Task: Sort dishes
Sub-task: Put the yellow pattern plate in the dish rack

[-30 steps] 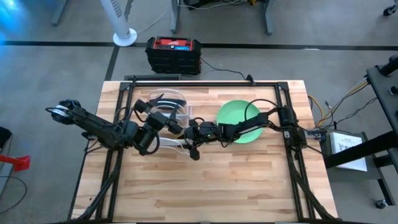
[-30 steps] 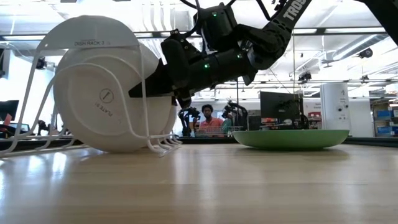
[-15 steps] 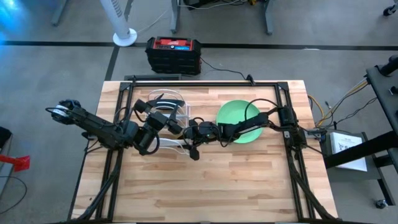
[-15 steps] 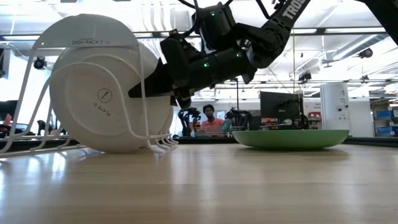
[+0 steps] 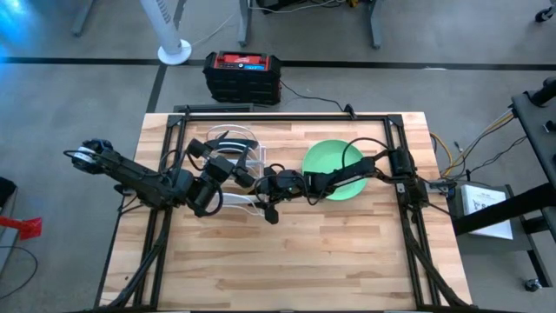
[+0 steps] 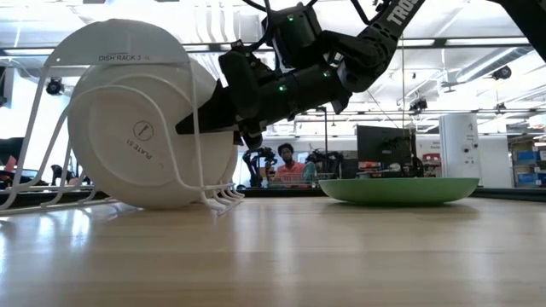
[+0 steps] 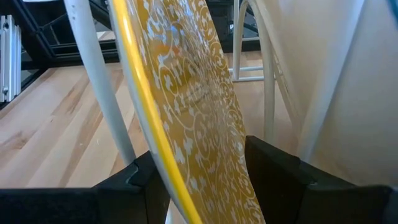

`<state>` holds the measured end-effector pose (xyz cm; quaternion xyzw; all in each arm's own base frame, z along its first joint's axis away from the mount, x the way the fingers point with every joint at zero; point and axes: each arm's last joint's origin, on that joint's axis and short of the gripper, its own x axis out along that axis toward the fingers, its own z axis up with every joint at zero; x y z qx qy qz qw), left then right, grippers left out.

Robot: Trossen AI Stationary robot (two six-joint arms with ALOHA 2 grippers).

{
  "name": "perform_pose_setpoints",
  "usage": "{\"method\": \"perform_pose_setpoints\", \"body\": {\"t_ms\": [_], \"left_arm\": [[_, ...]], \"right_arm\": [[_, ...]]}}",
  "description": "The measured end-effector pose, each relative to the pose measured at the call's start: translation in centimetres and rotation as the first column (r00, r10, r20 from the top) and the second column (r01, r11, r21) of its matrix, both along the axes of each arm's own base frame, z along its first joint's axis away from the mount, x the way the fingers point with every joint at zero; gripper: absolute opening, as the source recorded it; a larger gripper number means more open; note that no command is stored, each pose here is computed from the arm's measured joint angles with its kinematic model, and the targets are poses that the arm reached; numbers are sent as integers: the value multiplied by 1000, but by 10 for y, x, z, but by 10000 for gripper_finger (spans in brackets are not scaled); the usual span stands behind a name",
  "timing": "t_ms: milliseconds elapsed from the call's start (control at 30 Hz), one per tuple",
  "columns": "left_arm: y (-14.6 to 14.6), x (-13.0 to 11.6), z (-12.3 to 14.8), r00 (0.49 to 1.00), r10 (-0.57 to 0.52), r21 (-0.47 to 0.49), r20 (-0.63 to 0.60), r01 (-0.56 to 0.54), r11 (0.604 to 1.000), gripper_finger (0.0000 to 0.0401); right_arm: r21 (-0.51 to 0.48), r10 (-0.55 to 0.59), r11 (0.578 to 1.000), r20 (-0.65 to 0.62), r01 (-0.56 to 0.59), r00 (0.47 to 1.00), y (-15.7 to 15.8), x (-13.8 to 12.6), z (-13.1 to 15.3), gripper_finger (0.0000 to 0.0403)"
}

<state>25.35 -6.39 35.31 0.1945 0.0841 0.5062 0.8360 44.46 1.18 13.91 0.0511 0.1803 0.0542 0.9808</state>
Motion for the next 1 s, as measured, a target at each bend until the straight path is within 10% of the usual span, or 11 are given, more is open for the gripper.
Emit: {"method": "perform_pose_setpoints", "body": {"t_ms": [1000], "left_arm": [[0,0,0,1000,0,-3,7,0,1000,296]], "right_arm": [[-39,17,999,-98,-21,995,0,-11,17,212]]}}
